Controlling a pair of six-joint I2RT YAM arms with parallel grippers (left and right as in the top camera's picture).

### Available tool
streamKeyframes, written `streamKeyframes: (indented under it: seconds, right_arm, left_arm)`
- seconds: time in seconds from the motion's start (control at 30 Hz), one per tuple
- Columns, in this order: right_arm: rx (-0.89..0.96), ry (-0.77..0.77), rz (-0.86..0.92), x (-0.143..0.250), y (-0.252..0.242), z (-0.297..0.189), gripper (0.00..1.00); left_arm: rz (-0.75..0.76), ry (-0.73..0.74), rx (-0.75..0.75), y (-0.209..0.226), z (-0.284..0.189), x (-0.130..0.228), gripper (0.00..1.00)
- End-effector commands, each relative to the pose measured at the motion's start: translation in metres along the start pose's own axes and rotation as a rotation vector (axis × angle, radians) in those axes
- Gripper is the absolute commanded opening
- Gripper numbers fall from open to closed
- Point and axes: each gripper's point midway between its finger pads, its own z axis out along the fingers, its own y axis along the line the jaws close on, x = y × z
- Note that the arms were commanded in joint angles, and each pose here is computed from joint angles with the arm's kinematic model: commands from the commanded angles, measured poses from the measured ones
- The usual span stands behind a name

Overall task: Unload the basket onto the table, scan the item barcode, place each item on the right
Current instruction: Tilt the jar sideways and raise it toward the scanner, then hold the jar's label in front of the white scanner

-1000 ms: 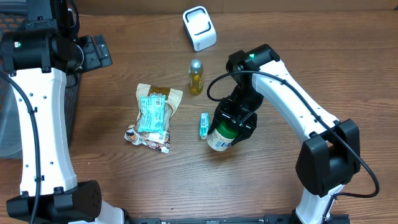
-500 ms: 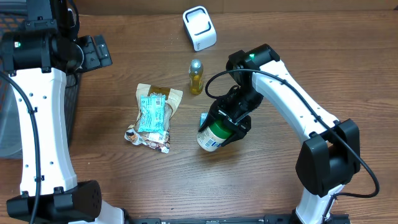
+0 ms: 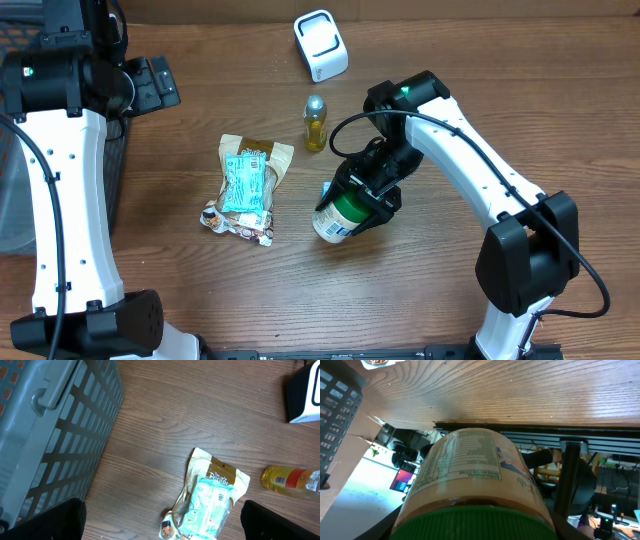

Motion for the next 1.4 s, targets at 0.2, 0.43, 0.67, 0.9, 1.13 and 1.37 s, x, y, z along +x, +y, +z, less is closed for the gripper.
streamKeyframes:
  seconds: [0.2, 0.43, 0.67, 0.9, 1.13, 1.37]
  right_arm:
    - [-0.090, 0.025, -0.050, 0.018, 0.018, -0.010, 0.04]
    - [0.000, -0.076, -0.069, -0.002, 0.004, -0.010, 0.20]
    - [0.376, -0.590, -0.138, -0.095, -0.040, -0.052, 0.04]
    - [0.635, -1.143, -0.162, -0.162, -0.044, -0.155, 0.04]
    - [0.653, -1.289, -0.516, -0.142, 0.028, -0.215, 0.04]
    - [0.384, -1.610, -0.657, -0.137, 0.115, -0.274, 0.04]
  left_arm:
    - [0.011, 0.003, -0.002, -0.002, 0.002, 0.000, 1.00]
    - [0.011, 0.003, -0.002, -0.002, 0.002, 0.000, 1.00]
    - [0.011, 0.003, -0.002, -0.002, 0.002, 0.000, 0.99]
    - [0.011, 0.003, -0.003, -0.002, 0.002, 0.000, 0.99]
    - [0.011, 0.003, -0.002, -0.002, 0.002, 0.000, 1.00]
    - [0.011, 0.003, -0.002, -0.002, 0.002, 0.000, 1.00]
